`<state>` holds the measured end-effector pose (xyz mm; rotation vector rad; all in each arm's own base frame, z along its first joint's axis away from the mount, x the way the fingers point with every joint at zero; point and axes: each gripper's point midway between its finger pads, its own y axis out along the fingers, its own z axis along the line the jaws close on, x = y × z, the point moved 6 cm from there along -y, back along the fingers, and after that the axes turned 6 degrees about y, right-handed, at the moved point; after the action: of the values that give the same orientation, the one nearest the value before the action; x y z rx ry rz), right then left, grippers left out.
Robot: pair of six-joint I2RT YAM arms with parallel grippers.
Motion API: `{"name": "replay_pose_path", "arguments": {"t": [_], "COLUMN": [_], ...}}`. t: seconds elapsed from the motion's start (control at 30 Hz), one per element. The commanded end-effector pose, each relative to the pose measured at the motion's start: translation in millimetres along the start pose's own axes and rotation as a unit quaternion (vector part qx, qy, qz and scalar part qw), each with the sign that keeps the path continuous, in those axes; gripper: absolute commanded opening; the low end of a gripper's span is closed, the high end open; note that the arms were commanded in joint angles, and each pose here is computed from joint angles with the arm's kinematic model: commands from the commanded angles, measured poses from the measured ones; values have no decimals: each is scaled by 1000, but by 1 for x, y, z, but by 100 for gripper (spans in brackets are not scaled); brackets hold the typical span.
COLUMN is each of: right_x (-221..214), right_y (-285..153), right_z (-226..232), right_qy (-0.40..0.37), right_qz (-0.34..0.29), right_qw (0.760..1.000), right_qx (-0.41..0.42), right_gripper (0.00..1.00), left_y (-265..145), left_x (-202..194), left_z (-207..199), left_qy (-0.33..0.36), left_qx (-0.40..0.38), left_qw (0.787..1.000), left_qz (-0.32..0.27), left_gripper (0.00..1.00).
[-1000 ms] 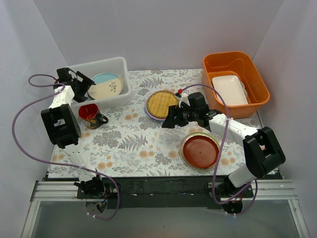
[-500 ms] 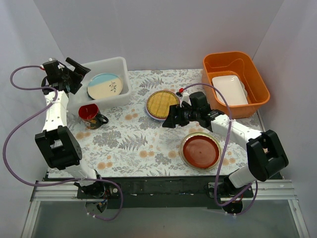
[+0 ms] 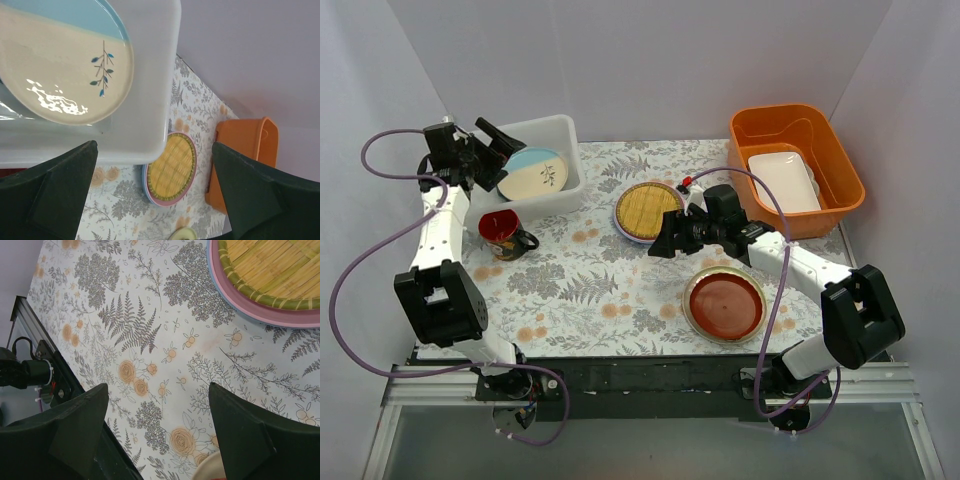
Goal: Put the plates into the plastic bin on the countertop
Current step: Place the plate in the plastic bin, then pick up the plate from the corner of the board.
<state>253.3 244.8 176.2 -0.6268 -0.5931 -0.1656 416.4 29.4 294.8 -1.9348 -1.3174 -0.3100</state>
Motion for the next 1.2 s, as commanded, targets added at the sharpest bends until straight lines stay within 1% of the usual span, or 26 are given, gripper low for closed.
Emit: {"name": "replay_pose_path", "arguments": {"t": [0.0, 0.2, 0.27, 0.3, 0.47, 0.63, 0.77, 0.87, 0.93, 0.97, 1.03, 1.07, 1.1, 1.13, 1.17], "right_x": [7, 7, 7, 6, 5, 2, 2, 4, 5, 4, 5, 4, 1, 3, 2], "right_y": [-8, -7, -6, -6, -6, -5, -8, -12, -16, -18, -23, -25, -26, -30, -31], "right_z": [5, 3, 3, 3, 0, -7, -9, -12, -17, -20, -29, -33, -37, -44, -48], "right_qy": [-11, -10, -11, -10, -10, -4, -1, 1, 6, 8, 17, 20, 26, 33, 37], "right_qz": [-16, -15, -14, -14, -13, -8, -11, -17, -22, -24, -29, -31, -27, -31, -32], "right_qw": [1000, 1000, 1000, 1000, 1000, 1000, 1000, 999, 999, 999, 998, 998, 998, 997, 997], "right_qx": [1, -4, -6, -7, -13, -21, -24, -28, -35, -40, -51, -54, -56, -61, -62], "right_gripper": [88, 88, 88, 88, 88, 88, 89, 89, 89, 89, 89, 89, 89, 89, 89], "left_y": [-17, -9, -10, -9, -15, -23, -24, -22, -19, -21, -20, -21, -21, -21, -22], "left_x": [-23, -71, -81, -98, -124, -154, -188, -215, -228, -242, -253, -267, -273, -278, -291], "left_z": [-37, -62, -62, -73, -79, -92, -103, -107, -107, -105, -107, -103, -102, -102, -100], "left_qy": [38, 65, 64, 74, 79, 97, 112, 124, 125, 126, 127, 125, 125, 127, 125], "left_qx": [-55, -78, -79, -92, -109, -134, -143, -142, -138, -136, -142, -137, -137, -140, -137], "left_qw": [997, 991, 990, 987, 981, 970, 959, 950, 948, 945, 944, 941, 939, 938, 934], "left_qz": [27, 82, 93, 112, 142, 178, 219, 248, 257, 271, 269, 284, 289, 290, 304], "left_gripper": [98, 98, 98, 98, 98, 98, 97, 94, 92, 90, 85, 83, 81, 76, 75]}}
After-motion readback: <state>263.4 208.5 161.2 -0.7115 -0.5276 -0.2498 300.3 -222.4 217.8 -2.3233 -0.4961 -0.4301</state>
